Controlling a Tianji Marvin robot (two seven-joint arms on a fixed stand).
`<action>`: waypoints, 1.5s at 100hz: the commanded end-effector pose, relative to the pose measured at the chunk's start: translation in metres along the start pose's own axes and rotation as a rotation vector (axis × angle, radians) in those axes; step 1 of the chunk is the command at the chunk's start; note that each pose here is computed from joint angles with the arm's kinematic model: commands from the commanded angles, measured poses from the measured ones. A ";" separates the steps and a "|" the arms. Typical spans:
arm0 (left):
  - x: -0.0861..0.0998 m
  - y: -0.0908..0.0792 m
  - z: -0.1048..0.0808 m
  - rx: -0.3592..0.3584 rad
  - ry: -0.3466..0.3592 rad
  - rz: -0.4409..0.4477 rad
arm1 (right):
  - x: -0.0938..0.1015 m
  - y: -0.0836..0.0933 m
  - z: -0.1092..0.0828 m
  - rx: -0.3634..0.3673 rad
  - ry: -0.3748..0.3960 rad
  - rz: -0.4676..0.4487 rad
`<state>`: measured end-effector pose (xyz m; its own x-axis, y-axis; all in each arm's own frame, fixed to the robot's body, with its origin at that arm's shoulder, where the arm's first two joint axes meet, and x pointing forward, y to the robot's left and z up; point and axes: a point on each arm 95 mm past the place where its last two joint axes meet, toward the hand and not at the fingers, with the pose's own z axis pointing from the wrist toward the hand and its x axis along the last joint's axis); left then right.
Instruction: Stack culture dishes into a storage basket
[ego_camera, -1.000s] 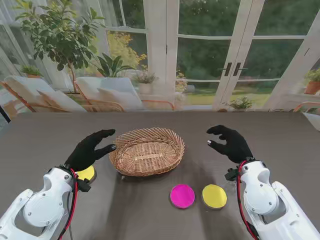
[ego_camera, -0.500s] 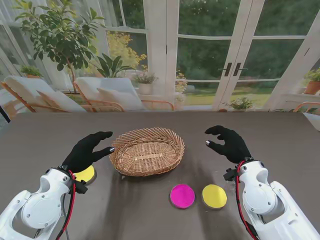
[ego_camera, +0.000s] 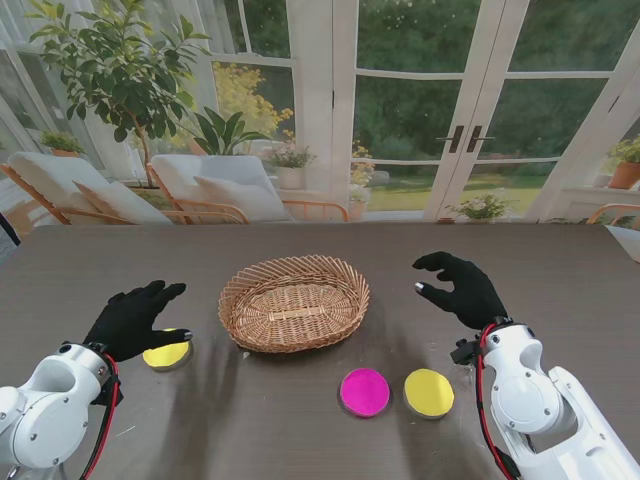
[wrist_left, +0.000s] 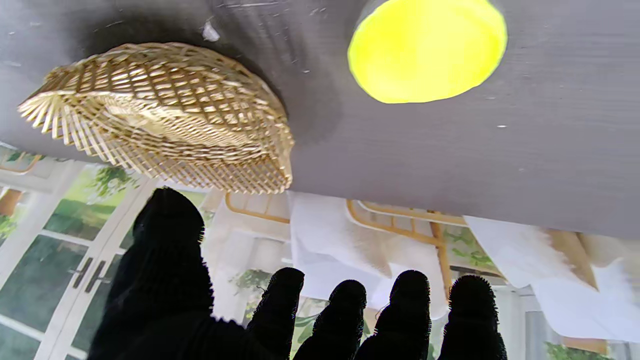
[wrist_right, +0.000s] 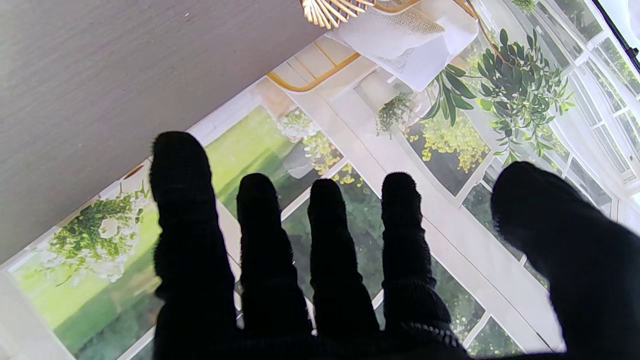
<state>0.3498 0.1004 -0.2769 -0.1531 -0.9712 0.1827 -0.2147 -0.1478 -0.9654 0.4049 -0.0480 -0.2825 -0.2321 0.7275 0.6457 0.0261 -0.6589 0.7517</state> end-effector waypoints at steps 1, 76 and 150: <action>-0.011 0.010 -0.002 -0.045 -0.043 0.014 | 0.002 -0.003 -0.002 0.017 0.007 0.007; -0.042 0.042 0.012 -0.220 -0.149 0.129 | 0.001 -0.013 -0.003 0.060 -0.005 0.023; -0.042 0.059 0.039 -0.288 -0.159 0.122 | -0.002 -0.017 -0.002 0.084 -0.019 0.040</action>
<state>0.3803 0.1249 -0.3451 -0.0515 -0.9985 0.0193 -0.4518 0.0060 -0.8921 0.4039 -0.0416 -0.2932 -0.2129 0.7067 0.6747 0.0955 -0.6722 0.7342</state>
